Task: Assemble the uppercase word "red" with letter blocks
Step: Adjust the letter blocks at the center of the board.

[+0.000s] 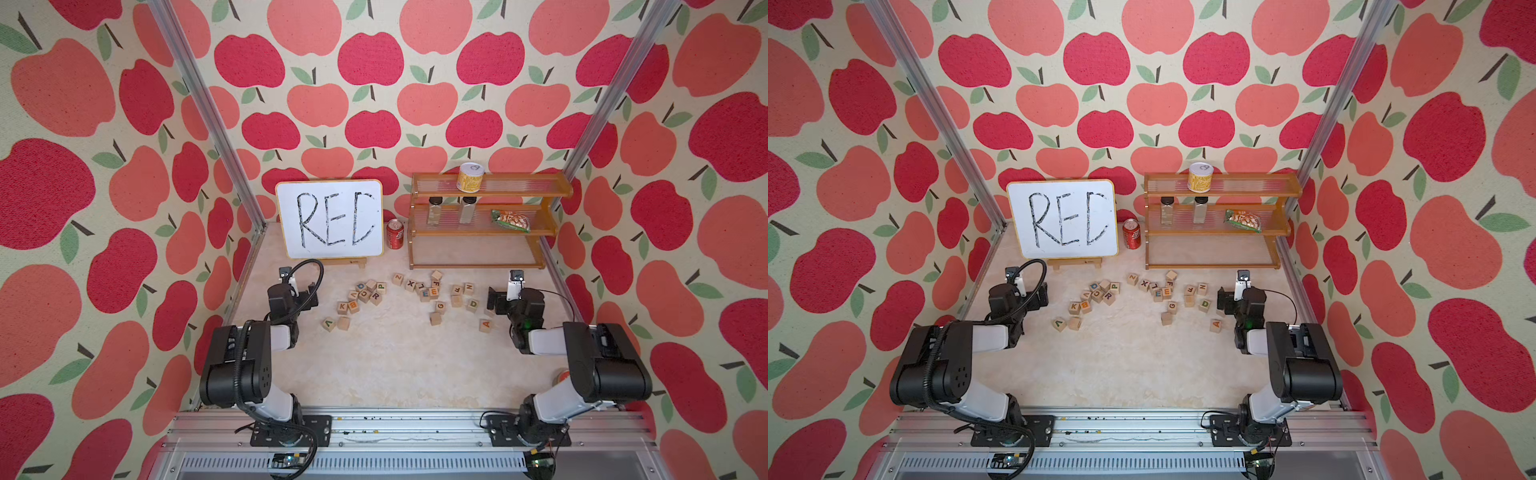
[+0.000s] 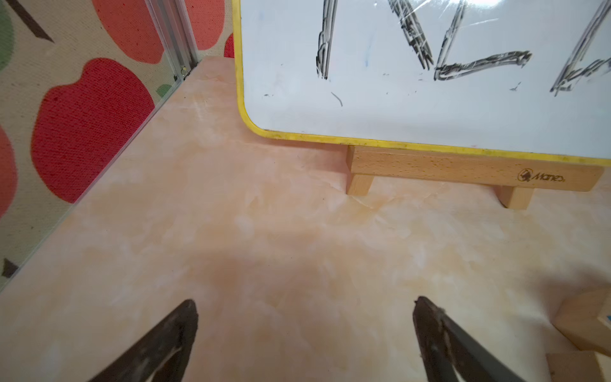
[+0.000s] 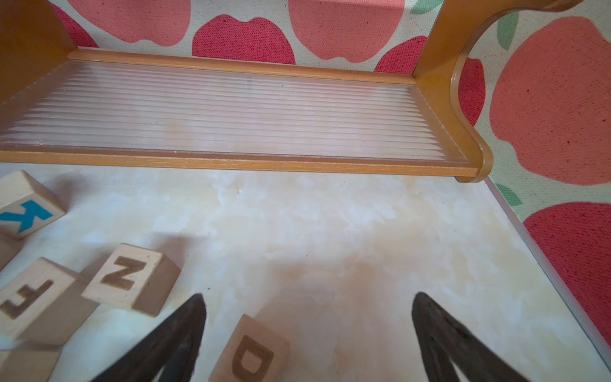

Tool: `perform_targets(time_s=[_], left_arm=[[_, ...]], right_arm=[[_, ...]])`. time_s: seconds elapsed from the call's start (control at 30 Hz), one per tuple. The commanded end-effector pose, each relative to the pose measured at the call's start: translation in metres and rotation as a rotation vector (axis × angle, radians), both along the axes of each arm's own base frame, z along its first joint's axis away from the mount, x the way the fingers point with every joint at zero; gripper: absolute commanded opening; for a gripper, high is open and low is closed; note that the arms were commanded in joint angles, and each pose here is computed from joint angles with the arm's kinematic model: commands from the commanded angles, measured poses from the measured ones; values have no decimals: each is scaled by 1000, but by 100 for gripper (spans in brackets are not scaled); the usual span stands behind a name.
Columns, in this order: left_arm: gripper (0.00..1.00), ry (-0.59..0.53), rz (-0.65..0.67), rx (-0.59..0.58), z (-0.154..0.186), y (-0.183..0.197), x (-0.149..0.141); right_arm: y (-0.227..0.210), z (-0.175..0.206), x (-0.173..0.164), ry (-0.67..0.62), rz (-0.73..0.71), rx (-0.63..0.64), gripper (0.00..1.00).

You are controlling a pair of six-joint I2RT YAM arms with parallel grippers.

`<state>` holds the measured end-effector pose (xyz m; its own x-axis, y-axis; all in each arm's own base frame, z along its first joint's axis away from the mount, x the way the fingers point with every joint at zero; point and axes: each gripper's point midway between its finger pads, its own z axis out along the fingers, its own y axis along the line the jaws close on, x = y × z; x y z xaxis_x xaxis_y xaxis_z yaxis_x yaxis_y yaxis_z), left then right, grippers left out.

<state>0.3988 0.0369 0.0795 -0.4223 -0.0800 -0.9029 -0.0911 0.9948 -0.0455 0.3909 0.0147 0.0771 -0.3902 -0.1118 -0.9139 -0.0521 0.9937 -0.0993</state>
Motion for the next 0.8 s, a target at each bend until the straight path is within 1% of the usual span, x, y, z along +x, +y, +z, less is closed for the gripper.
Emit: perform_targets(time_s=[0.0,0.77], left_arm=[[99,-4,4,7,-3,0,-1],[99,-3,4,5,-3,0,-1]], right_arm=[[0,12,6,-35,7,-6,99],[0,11,6,-30,9,-2,99]])
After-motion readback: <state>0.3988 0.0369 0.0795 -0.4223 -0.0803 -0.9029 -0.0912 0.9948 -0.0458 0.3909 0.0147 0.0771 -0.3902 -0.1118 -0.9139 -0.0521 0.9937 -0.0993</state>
